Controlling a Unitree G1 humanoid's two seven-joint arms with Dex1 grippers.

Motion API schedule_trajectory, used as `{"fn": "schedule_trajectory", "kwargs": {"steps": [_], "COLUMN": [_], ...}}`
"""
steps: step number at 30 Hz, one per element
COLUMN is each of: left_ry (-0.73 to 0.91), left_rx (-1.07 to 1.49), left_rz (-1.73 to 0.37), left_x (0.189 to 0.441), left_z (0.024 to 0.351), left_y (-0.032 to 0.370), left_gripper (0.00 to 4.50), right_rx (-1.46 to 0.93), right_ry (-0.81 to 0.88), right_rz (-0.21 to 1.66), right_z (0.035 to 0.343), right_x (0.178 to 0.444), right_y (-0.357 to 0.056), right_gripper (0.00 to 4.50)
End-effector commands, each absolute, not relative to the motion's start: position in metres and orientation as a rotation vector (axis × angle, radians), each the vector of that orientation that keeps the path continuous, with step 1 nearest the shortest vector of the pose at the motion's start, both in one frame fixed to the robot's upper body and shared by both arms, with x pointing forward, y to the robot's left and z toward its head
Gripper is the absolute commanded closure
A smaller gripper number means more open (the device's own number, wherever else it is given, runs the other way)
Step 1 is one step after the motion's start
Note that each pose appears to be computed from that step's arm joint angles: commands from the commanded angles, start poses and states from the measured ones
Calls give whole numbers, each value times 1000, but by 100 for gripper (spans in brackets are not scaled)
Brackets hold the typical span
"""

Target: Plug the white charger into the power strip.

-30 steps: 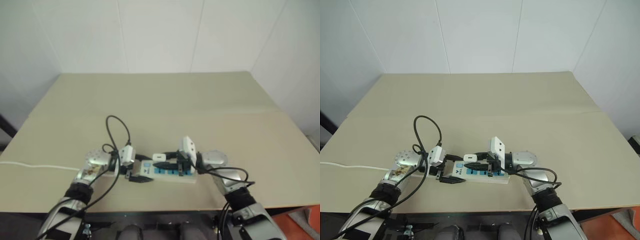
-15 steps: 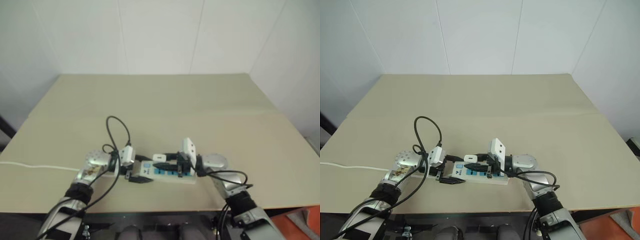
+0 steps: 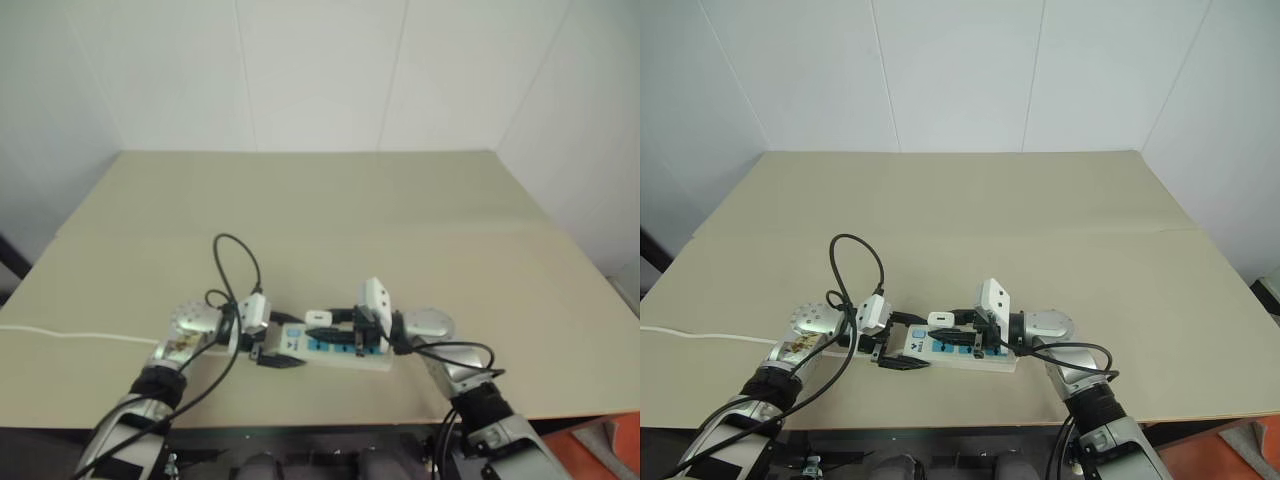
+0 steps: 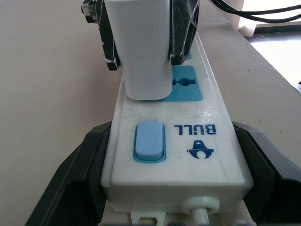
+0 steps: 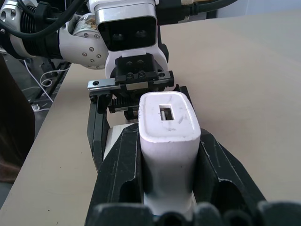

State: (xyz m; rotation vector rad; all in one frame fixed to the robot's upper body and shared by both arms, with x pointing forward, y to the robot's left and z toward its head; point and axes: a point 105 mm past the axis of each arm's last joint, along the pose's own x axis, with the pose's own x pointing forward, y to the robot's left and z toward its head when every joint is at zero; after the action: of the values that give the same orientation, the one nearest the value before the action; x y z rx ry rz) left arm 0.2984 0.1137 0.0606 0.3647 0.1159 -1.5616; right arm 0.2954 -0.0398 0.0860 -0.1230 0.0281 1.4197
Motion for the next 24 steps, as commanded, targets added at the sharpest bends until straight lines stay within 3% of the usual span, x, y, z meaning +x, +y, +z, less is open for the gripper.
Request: {"fn": "schedule_trajectory", "kwargs": {"steps": [1,10,18,24], "left_ry": [284,282,285,293], "left_rx": [402,396,372,365], "left_rz": [-1491,-1480,-1452,-1431], "left_x": [295,295,287,283], "left_z": [39,40,37,38], "left_y": [151,152,155,159], "left_gripper": [121,121,121,121], "right_rx": [-130,-96,-138,-122], "right_ry": [401,259,368,365], "right_rz": [1327,1315,1364,1401], "right_z": [10,22,3,5], "right_x": [282,290,284,282], "right_y": [-89,-65,-62,-59], "right_gripper": [340,340,340,340]}}
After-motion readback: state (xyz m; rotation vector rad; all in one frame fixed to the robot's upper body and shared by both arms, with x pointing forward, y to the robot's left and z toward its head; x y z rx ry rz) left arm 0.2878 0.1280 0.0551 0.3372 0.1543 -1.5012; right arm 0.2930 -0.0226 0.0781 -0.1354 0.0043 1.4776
